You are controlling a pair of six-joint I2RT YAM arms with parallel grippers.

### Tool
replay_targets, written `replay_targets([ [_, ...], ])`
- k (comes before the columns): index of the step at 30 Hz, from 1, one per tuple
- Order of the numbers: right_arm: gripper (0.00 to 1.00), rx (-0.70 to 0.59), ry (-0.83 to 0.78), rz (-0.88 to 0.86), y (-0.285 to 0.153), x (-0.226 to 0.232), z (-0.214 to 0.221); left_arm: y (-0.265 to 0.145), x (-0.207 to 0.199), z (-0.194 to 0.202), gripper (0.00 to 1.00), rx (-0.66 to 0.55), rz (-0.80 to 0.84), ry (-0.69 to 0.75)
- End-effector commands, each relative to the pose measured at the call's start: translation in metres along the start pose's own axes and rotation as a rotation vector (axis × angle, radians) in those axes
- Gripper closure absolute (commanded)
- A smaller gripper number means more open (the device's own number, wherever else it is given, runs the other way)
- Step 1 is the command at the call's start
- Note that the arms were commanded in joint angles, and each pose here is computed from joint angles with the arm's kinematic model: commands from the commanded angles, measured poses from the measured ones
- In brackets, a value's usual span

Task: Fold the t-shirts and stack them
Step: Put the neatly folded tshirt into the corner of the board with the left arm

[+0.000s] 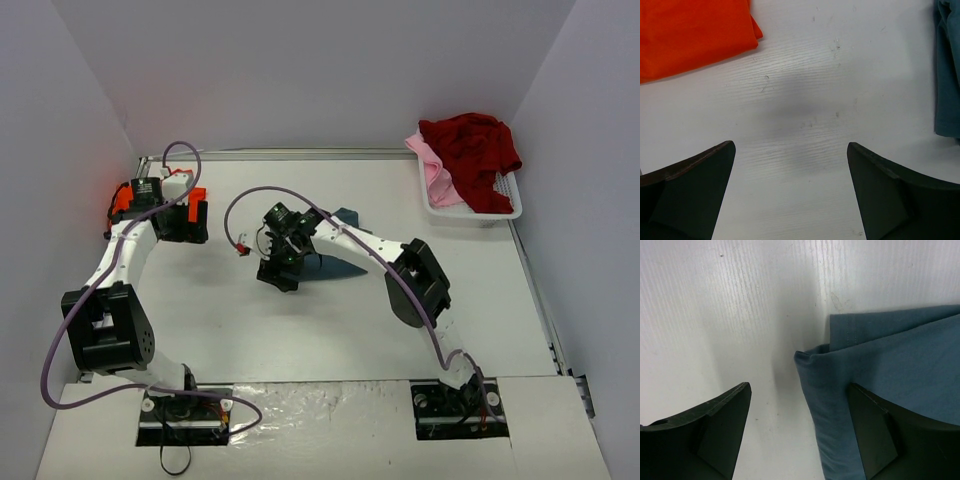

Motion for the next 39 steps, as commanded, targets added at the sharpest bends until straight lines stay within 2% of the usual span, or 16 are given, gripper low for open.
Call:
replay_targets([
  [1,0.26,0.002,-0.021,-0.021,0.001,0.004,-0.007,-0.008,0.004,-0.011,0.06,-0.049,-0.013,-0.002],
  [8,0.3,0.043,-0.005,-0.039,0.019,0.003,0.004,-0.009,0.001,-0.013,0.06,-0.058,-0.002,-0.011],
  [10,0.37,0.065,-0.008,-0.028,0.023,0.003,0.01,-0.008,0.001,-0.013,0.06,-0.057,0.0,-0.014],
  [11,0.44,0.074,-0.011,-0.022,0.024,0.003,0.012,-0.008,0.001,-0.013,0.06,-0.057,0.007,-0.019],
  [12,0.66,0.088,-0.016,-0.017,0.026,0.003,0.017,-0.008,-0.001,-0.013,0.06,-0.056,0.012,-0.017],
  [14,0.78,0.11,-0.017,0.009,0.029,0.0,0.022,-0.008,-0.001,-0.014,0.06,-0.061,0.019,-0.022],
  [19,0.72,0.14,-0.012,0.055,0.033,-0.007,0.03,-0.006,-0.003,-0.014,0.06,-0.061,0.03,-0.026],
  [21,0.64,0.145,-0.016,0.086,0.032,-0.011,0.03,-0.006,-0.003,-0.013,0.06,-0.06,0.034,-0.028],
  [25,0.59,0.159,-0.031,0.132,0.03,-0.015,0.031,-0.005,-0.006,-0.014,0.05,-0.065,0.048,-0.03],
  [29,0.48,0.169,-0.03,0.127,0.029,-0.013,0.036,-0.003,-0.006,-0.014,0.06,-0.064,0.054,-0.033],
  [33,0.43,0.186,-0.033,0.132,0.03,-0.013,0.042,-0.002,-0.007,-0.013,0.06,-0.059,0.065,-0.038],
  [35,0.43,0.195,-0.036,0.146,0.031,-0.014,0.045,-0.002,-0.008,-0.014,0.06,-0.061,0.065,-0.039],
  [37,0.47,0.202,-0.037,0.196,0.035,-0.019,0.047,-0.002,-0.009,-0.014,0.06,-0.066,0.076,-0.045],
  [39,0.69,0.194,-0.049,0.242,0.038,-0.024,0.046,-0.002,-0.01,-0.014,0.06,-0.069,0.085,-0.059],
])
Point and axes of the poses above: each gripper's point midway between its finger pads, its own y axis out along the fingers, its own x axis along the line the jaws close on, z = x × y, the point moved 2 cm from there along -y, back along the fingers, and after that the axes turned 15 degrees about y, right-handed, at the moved point
